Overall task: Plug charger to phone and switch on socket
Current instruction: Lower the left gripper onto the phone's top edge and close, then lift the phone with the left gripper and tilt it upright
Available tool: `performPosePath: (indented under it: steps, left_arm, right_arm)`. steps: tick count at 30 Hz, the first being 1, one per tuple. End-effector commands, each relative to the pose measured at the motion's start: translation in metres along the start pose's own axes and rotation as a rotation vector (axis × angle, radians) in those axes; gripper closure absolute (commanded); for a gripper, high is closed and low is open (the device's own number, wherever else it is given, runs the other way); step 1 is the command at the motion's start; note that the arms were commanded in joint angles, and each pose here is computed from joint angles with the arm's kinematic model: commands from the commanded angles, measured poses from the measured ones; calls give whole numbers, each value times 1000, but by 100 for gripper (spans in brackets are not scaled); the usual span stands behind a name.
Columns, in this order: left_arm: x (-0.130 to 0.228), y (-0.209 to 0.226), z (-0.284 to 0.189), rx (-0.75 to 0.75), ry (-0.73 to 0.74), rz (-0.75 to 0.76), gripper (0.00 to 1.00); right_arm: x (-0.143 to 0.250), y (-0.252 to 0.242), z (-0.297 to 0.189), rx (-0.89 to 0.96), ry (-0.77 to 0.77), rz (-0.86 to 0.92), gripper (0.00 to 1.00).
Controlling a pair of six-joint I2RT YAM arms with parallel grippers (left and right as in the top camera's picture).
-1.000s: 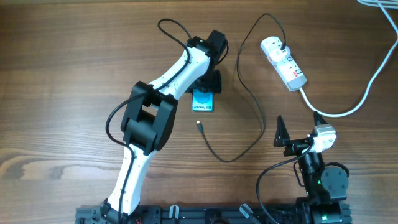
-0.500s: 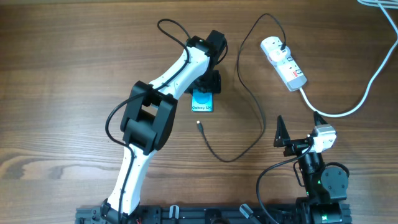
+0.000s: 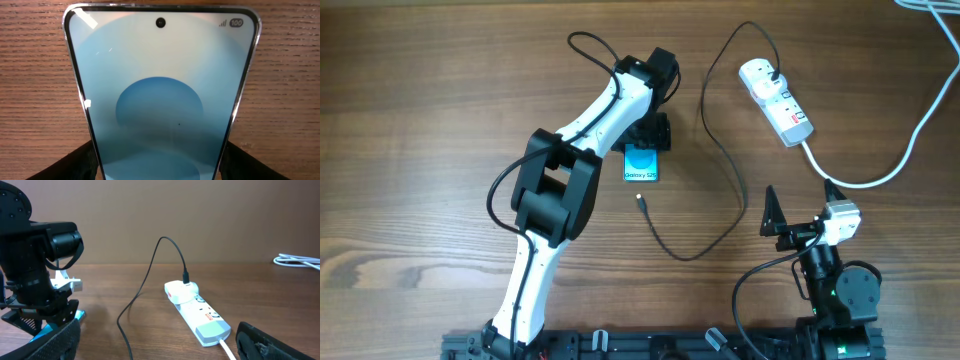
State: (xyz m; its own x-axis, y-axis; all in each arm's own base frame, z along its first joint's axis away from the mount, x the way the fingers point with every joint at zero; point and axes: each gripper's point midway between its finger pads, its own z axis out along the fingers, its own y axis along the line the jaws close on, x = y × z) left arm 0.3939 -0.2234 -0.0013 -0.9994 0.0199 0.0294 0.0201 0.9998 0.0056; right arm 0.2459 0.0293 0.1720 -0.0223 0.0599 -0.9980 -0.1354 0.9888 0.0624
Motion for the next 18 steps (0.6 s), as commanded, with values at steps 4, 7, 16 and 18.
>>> performPosePath:
  steps: [4,7,16,18]
  left_arm:
    - [-3,23,14,-50,27,-39,27]
    - [-3,31,14,-56,41,-52,27]
    - [-5,44,14,-60,54,-79,26]
    - [-6,44,14,-59,52,-79,26]
  right_arm:
    - [-1,-2,0,9,-7,-9,0]
    - [-1,-2,0,9,-7,-9,0]
    - [-1,-2,0,9,-7,-9,0]
    - [-1,-2,0,9,-7,-9,0]
